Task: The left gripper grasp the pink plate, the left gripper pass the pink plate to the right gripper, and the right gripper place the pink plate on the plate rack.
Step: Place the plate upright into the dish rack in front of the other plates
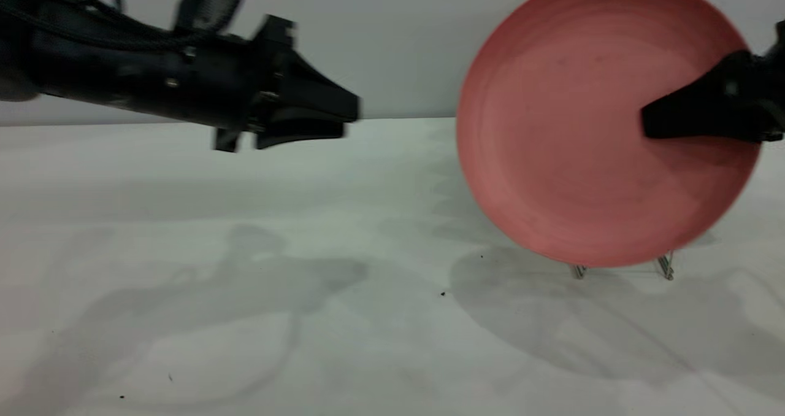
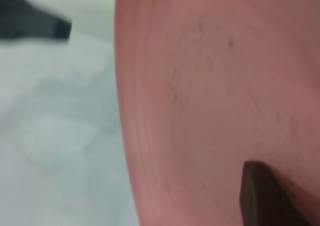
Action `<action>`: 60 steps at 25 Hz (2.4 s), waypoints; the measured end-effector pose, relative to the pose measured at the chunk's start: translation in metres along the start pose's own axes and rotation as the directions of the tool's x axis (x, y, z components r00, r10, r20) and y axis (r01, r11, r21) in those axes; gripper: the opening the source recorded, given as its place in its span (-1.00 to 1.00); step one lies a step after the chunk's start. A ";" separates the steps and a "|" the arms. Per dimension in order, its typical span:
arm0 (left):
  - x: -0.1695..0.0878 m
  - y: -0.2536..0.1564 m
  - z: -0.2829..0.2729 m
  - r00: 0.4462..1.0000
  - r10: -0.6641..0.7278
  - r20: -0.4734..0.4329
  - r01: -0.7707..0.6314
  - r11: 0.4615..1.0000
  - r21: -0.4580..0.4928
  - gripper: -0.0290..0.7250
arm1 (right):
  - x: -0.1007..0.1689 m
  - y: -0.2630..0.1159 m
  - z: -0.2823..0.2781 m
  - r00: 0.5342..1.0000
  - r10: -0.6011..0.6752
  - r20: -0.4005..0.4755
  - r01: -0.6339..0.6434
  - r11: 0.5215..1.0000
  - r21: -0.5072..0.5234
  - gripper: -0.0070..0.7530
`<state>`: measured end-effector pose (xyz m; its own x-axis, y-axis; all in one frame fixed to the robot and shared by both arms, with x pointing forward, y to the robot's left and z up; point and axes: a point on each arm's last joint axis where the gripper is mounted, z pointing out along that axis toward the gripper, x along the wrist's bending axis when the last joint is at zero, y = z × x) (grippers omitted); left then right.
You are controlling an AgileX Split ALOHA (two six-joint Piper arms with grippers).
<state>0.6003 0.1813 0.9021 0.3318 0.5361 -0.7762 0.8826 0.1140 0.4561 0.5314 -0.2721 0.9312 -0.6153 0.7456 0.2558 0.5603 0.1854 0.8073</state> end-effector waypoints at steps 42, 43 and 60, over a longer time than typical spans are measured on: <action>0.037 0.007 -0.036 0.989 -0.032 -0.143 0.032 0.999 -0.006 0.15 | -0.075 0.092 -0.005 0.707 -0.704 -0.063 0.700 0.685 0.201 -0.62; 0.037 0.007 -0.036 0.989 -0.032 -0.143 0.032 0.999 -0.006 0.15 | -0.075 0.090 -0.004 0.709 -0.702 -0.065 0.698 0.686 0.203 -0.62; 0.038 0.008 -0.036 0.988 -0.032 -0.153 0.031 0.999 -0.008 0.15 | -0.076 0.080 0.009 0.727 -0.676 -0.125 0.686 0.703 0.190 -0.62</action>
<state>0.6076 0.2323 0.8919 0.2486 0.6535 -0.7149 0.8899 0.1374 0.4350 0.6279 -0.3087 0.9718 -0.8948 0.3367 -0.2933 0.0769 0.7632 0.6416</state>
